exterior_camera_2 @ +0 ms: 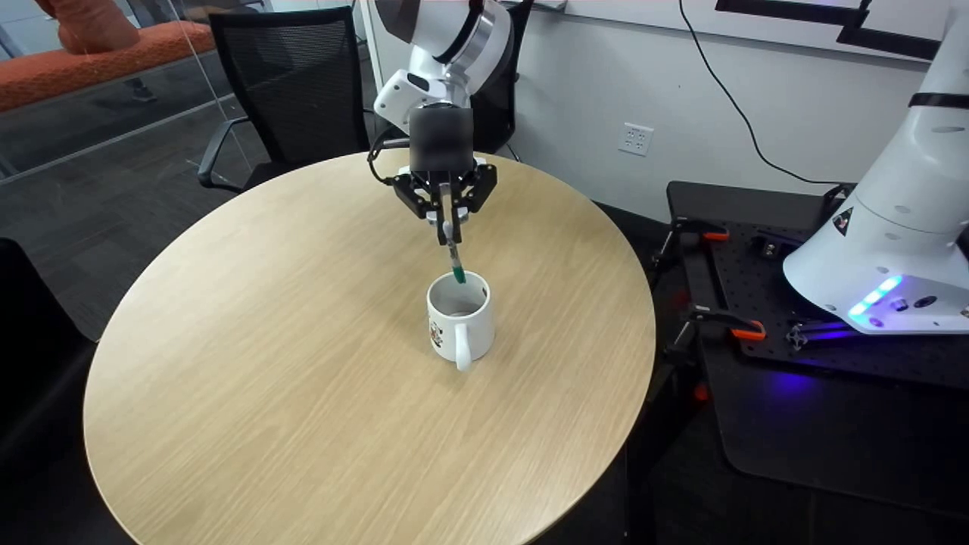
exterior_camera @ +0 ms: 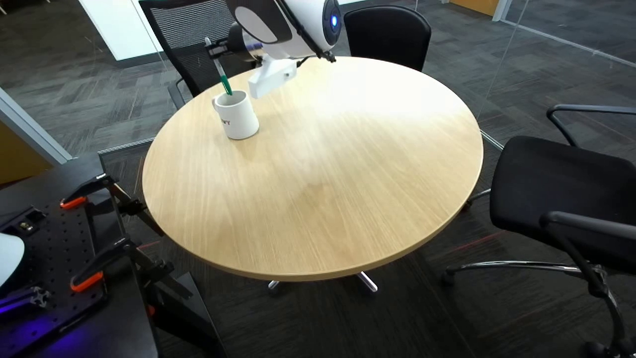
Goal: Pick up the pen and put it in the cup
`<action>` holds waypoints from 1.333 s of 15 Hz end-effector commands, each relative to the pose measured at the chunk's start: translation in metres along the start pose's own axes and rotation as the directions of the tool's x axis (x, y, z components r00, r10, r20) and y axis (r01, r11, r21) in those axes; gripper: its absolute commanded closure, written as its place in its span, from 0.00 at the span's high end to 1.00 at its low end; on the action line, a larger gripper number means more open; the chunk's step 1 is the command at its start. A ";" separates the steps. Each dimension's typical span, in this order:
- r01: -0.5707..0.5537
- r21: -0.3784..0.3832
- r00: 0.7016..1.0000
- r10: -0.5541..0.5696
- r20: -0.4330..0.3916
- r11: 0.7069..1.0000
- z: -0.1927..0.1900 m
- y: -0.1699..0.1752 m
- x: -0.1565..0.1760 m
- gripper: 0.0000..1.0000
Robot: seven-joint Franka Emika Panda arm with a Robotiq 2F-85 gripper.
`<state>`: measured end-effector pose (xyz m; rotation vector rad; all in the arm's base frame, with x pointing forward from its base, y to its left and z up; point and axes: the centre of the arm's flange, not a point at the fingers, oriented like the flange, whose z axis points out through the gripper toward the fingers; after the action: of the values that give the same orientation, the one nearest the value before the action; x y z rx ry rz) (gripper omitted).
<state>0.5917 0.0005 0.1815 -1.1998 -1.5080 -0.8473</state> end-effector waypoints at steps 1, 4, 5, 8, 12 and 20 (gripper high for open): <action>-0.029 0.039 0.999 0.030 -0.016 0.999 0.001 0.015 -0.005 0.03; -0.032 0.045 0.999 0.032 -0.007 0.998 0.006 0.016 -0.008 0.46; -0.031 0.045 0.999 0.032 -0.003 0.998 0.007 0.017 -0.008 0.53; -0.025 0.045 1.000 0.025 0.005 0.999 0.008 0.016 -0.004 0.75; 0.008 0.034 1.000 -0.009 0.023 0.999 0.005 0.008 0.011 1.00; 0.100 -0.006 0.991 -0.099 0.087 0.995 -0.016 0.001 0.075 1.00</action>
<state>0.6093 0.0074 0.2225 -1.1715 -1.5948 -0.8766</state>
